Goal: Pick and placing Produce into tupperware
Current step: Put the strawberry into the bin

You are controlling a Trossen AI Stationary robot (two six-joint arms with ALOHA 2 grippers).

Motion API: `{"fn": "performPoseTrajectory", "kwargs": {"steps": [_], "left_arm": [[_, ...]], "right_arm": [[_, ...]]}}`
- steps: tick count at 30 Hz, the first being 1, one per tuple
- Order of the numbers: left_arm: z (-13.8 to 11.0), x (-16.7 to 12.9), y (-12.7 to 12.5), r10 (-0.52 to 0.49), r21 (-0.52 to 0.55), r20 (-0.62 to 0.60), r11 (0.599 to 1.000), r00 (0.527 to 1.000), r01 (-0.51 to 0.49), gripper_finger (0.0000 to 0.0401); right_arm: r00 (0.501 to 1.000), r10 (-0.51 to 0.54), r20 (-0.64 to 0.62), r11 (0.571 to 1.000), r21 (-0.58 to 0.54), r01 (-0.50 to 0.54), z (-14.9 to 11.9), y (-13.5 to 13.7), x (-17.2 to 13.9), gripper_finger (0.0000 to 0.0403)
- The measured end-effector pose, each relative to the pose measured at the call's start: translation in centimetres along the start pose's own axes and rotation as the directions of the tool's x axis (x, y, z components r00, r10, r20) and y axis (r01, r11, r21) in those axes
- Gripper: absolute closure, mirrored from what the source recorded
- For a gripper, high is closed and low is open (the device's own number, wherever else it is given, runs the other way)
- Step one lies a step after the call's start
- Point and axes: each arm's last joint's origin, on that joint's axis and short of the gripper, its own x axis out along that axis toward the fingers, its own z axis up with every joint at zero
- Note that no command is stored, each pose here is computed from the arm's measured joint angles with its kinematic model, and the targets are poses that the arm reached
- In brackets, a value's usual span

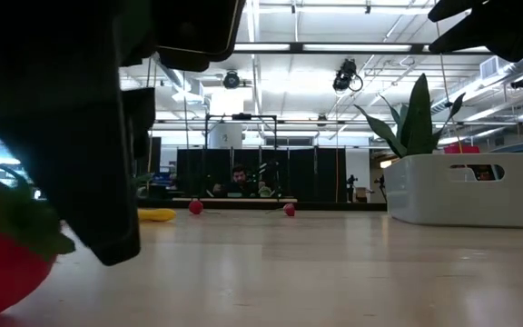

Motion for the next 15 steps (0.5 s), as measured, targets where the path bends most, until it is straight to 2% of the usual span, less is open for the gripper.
{"fn": "performPoseTrajectory", "kwargs": {"steps": [5,10,15], "left_arm": [[0.0,0.0,0.0,0.0,0.058,0.0,0.998,1.0,0.0,0.0388],[1.0,0.0,0.6,0.015,0.105,0.027,0.994,1.0,-0.018,0.0392],[4.7,-0.7,2.4,0.036,0.165,0.108,0.985,0.993,-0.054,0.0395]], "right_arm": [[1.0,0.0,0.0,1.0,-0.002,0.0,0.0,0.0,0.0,0.0178],[1.0,0.0,0.0,1.0,-0.002,0.0,0.0,0.0,0.0,0.0179],[0.999,0.0,0.034,1.0,0.0,0.0,0.2,0.1,0.0,0.0179]]}}
